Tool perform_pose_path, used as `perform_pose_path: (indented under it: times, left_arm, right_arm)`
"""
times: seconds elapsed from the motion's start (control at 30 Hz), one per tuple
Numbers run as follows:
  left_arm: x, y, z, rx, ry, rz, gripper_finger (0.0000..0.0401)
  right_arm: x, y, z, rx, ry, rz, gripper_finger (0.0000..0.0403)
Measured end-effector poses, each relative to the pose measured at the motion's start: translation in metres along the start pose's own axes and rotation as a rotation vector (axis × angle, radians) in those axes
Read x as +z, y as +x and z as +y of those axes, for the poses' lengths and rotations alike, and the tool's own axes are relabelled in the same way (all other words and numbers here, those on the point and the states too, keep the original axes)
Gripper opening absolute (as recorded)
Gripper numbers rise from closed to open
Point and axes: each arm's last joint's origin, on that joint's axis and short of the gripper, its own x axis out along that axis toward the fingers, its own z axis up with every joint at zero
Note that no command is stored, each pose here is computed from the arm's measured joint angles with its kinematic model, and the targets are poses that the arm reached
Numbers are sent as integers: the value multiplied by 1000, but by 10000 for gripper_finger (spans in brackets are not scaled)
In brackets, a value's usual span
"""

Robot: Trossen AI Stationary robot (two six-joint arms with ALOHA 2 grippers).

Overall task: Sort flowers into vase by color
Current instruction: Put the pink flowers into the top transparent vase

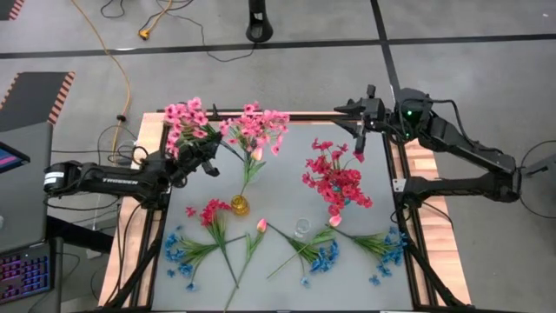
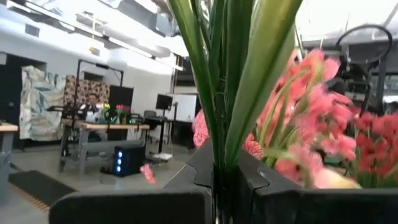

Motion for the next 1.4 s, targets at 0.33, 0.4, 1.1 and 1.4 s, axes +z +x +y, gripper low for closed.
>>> perform_pose_path:
  times: [0.33,0.4,1.1,1.4]
  left_arm:
    - [-19,4,-5,-81,35,99,15]
    - [-23,5,-5,-82,43,124,15]
    - [-52,0,-4,-14,-8,382,197]
    - [-51,0,-5,-47,-41,378,188]
  right_arm:
    - [-6,7,-1,1,18,25,177]
    - [-8,9,-1,2,19,34,177]
    - [-2,9,-2,-11,15,-28,177]
    - [-2,9,-2,-11,15,-27,177]
